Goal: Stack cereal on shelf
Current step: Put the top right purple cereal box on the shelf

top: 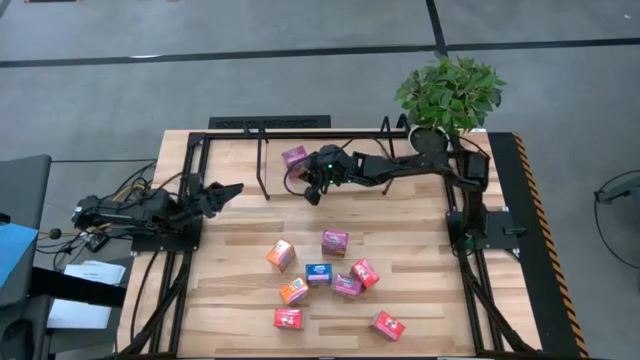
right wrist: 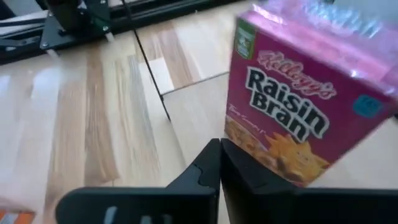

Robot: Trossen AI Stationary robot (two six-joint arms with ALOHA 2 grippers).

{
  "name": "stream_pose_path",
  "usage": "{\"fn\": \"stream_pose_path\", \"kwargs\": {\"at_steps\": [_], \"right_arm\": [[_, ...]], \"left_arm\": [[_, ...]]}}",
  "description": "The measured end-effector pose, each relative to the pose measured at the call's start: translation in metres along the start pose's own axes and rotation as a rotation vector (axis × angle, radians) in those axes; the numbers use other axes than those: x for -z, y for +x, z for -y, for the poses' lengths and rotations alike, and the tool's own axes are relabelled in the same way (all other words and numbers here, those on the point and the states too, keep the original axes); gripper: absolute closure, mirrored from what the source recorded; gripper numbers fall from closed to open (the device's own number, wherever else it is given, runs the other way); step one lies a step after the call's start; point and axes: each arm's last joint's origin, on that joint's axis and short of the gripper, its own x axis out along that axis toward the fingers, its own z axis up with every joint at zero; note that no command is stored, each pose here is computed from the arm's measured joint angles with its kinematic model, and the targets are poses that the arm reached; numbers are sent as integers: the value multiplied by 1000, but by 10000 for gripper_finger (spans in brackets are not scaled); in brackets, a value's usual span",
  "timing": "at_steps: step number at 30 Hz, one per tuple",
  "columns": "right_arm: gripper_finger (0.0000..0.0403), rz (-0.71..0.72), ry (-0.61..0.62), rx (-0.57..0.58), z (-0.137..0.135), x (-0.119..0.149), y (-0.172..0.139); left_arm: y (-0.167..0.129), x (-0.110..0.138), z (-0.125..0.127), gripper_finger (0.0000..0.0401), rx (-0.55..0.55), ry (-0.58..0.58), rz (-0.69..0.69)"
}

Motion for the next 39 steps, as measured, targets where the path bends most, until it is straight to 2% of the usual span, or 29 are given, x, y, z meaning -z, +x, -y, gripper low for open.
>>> {"fn": "stream_pose_path", "kwargs": {"at_steps": [6,9,11,15,21,25,28,32,39], "right_arm": [[365,-13,-58,2,-2,-19,-34],[357,-32,-81,5,-2,-26,-51],[344,-63,-98,9,-1,-28,-63],[300,-98,-107,14,-1,-31,-81],[198,-132,-117,16,-1,-33,-96],[143,-164,-117,17,-1,-31,-99],[128,-197,-117,19,0,-28,-100],[127,-230,-140,18,0,-24,-100],[127,-281,-159,18,1,-20,-101]], "left_arm": [[0,-31,33,157,84,148,32],[4,-47,54,162,98,271,28],[11,-54,66,163,71,336,12],[38,-55,87,163,-59,490,-74],[96,-39,108,142,-175,862,-320],[137,-38,107,94,-338,1001,-498],[167,-44,97,51,-458,1070,-629],[205,-43,80,19,-459,1132,-790],[248,-41,39,14,-437,1169,-948]]}}
